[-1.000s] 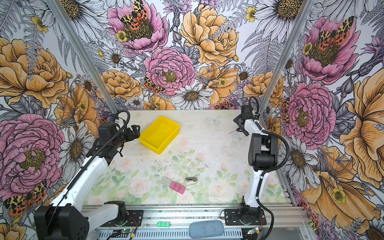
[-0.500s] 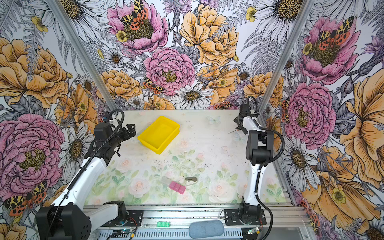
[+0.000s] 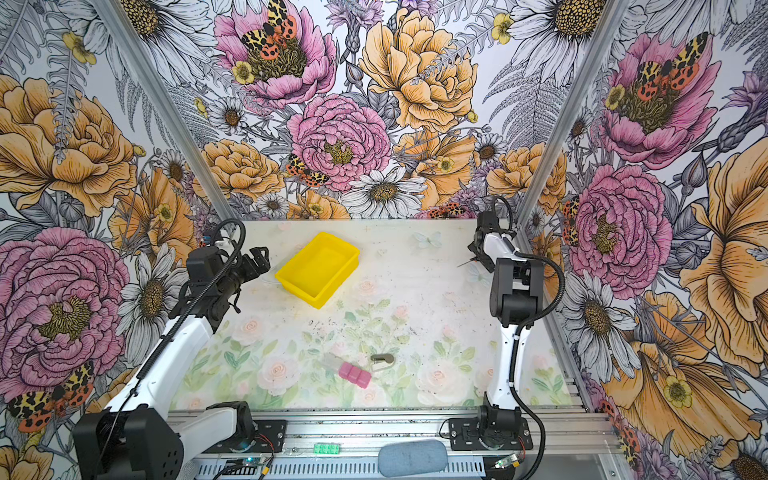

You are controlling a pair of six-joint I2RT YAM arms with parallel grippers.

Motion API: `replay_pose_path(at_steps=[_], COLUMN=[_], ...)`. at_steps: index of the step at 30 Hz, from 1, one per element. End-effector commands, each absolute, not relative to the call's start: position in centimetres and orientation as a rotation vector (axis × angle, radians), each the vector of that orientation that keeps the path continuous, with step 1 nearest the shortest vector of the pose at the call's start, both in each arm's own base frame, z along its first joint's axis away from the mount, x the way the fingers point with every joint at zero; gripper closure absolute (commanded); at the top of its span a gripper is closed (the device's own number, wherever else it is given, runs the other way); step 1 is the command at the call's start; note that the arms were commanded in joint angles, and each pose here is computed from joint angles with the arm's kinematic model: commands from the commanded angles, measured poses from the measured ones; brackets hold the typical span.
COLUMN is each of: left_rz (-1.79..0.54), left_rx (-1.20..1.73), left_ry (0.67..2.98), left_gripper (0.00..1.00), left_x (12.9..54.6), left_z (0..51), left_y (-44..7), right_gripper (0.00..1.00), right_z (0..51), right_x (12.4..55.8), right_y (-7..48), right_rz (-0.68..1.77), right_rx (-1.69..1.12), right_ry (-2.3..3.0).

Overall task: Put the screwdriver in the bin
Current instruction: 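Reach the right gripper forward toward the orange-handled screwdriver, then lower the right gripper and close it on the screwdriver handle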

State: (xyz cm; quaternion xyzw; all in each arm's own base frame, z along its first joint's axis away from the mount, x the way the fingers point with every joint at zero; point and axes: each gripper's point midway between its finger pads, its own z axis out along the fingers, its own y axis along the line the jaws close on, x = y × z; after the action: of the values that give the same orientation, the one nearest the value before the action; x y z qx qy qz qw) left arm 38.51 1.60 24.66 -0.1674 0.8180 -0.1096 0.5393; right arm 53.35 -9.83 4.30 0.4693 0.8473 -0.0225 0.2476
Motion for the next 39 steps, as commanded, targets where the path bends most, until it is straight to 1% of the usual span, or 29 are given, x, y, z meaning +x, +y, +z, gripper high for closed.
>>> replay_pose_path(at_steps=[1, 4, 10, 15, 18, 20, 27, 32, 36, 39], left_rz=[-0.264, -0.256, -0.233, -0.206, -0.2, -0.188, -0.145, -0.137, -0.139, -0.138], left_rx=[-0.389, -0.387, -0.423, -0.429, -0.434, -0.44, -0.435, -0.434, -0.439, -0.438], left_ry=[1.932, 1.928, 1.906, 1.906, 1.899, 1.899, 1.898, 1.898, 1.895, 1.897], left_gripper=[0.01, 0.01, 0.01, 0.01, 0.01, 0.01, 0.02, 0.01, 0.01, 0.01], left_x=[37.9, 37.3, 36.2, 35.7, 35.5, 35.4, 35.7, 36.3, 36.5, 36.5], left_z=[25.0, 25.0, 24.8, 24.9, 24.8, 24.7, 25.1, 25.2, 25.2, 25.2], left_y=[1.8, 1.9, 2.4, 2.9, 3.1, 3.3, 4.0, 4.3, 4.4, 4.4], right_gripper=[0.22, 0.26, 0.26, 0.3, 0.36, 0.43, 0.54, 0.67, 0.76, 0.86], right_z=[4.2, 4.1, 3.4, 2.6, 2.1, 1.8, 1.6, 1.5, 1.3, 1.2], right_x=[53.9, 53.8, 54.4, 54.6, 54.5, 54.4, 54.3, 53.9, 53.6, 53.5], right_y=[-10.7, -11.1, -11.2, -11.1, -11.1, -11.1, -11.2, -11.4, -11.4, -11.2], right_rz=[-0.108, -0.153, -0.157, -0.165, -0.169, -0.17, -0.178, -0.174, -0.172, -0.161], right_rx=[1.28, 1.268, 1.257, 1.263, 1.289, 1.305, 1.321, 1.335, 1.34, 1.34], right_ry=[2.309, 2.323, 2.338, 2.357, 2.354, 2.359, 2.368, 2.375, 2.38, 2.388])
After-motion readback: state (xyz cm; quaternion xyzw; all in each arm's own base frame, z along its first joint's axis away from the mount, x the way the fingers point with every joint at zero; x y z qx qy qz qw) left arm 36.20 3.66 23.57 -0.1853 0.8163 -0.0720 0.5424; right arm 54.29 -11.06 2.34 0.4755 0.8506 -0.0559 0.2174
